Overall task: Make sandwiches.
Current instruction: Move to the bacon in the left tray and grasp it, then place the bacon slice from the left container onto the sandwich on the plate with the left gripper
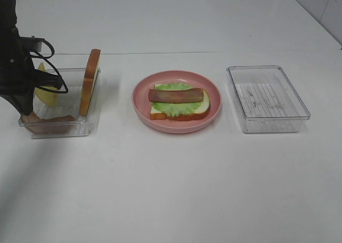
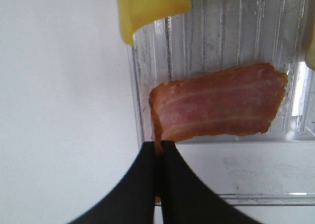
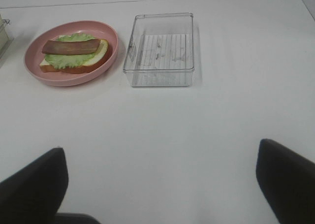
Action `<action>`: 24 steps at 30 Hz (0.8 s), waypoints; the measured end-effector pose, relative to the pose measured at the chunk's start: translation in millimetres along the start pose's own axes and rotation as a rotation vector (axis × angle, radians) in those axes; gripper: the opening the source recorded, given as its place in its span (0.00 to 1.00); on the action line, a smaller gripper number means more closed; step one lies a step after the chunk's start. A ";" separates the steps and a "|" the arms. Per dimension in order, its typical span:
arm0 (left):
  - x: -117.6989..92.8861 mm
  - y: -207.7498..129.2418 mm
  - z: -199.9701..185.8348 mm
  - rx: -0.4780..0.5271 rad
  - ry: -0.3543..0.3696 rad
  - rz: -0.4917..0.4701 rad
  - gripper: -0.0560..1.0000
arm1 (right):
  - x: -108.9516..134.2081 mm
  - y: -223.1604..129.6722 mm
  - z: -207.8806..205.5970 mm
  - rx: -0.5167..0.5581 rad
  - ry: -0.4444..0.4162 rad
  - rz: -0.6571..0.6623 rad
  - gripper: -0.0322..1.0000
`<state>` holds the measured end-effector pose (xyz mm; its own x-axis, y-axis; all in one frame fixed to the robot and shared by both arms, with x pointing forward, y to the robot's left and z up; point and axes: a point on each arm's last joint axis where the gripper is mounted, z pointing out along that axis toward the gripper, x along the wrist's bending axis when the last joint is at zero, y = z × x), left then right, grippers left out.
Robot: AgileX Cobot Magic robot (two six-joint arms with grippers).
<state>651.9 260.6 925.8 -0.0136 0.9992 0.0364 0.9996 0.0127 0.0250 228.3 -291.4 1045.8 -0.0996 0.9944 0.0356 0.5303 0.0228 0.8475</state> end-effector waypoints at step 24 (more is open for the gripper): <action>-4.4 -21.3 -99.8 -0.190 -0.143 -0.003 0.05 | 0.0 0.0 0.0 0.000 0.000 0.000 0.98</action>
<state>628.3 252.3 1024.8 0.0011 0.9944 -0.1055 0.9768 0.0215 0.2132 228.3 -291.4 1045.8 -0.0996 0.9944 0.0356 0.5303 0.0228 0.8475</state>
